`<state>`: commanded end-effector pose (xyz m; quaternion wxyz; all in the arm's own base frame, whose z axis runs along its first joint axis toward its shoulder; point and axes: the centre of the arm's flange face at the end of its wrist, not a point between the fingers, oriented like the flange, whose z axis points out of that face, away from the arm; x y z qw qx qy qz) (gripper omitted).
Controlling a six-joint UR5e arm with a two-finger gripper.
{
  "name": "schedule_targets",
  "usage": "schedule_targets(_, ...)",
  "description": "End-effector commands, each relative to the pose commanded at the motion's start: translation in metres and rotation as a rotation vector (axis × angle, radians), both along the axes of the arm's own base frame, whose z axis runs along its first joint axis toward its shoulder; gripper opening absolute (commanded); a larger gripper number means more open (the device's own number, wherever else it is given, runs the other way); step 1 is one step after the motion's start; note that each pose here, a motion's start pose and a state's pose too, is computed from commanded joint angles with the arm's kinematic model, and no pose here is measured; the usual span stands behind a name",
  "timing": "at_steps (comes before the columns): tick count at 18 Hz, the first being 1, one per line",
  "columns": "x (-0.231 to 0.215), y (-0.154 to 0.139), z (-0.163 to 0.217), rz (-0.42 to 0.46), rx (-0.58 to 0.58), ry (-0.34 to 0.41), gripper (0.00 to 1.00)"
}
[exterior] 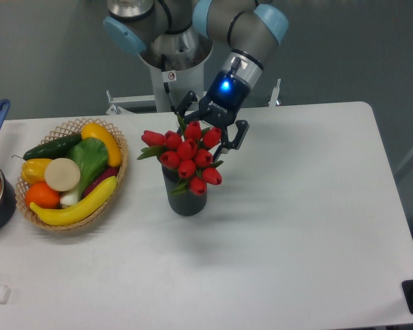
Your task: Insert the flowers into the vase
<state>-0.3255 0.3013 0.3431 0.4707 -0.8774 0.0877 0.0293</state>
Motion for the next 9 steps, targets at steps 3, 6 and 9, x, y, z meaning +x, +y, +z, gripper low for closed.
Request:
schedule_targets(3,-0.009,-0.016,0.011,0.066,-0.114,0.081,1.0)
schedule_targets(6,-0.032,-0.034,0.031,0.14,-0.185,0.149,1.0)
schedule_targets(9,-0.062,-0.055,0.049,0.227,-0.284,0.214,1.0)
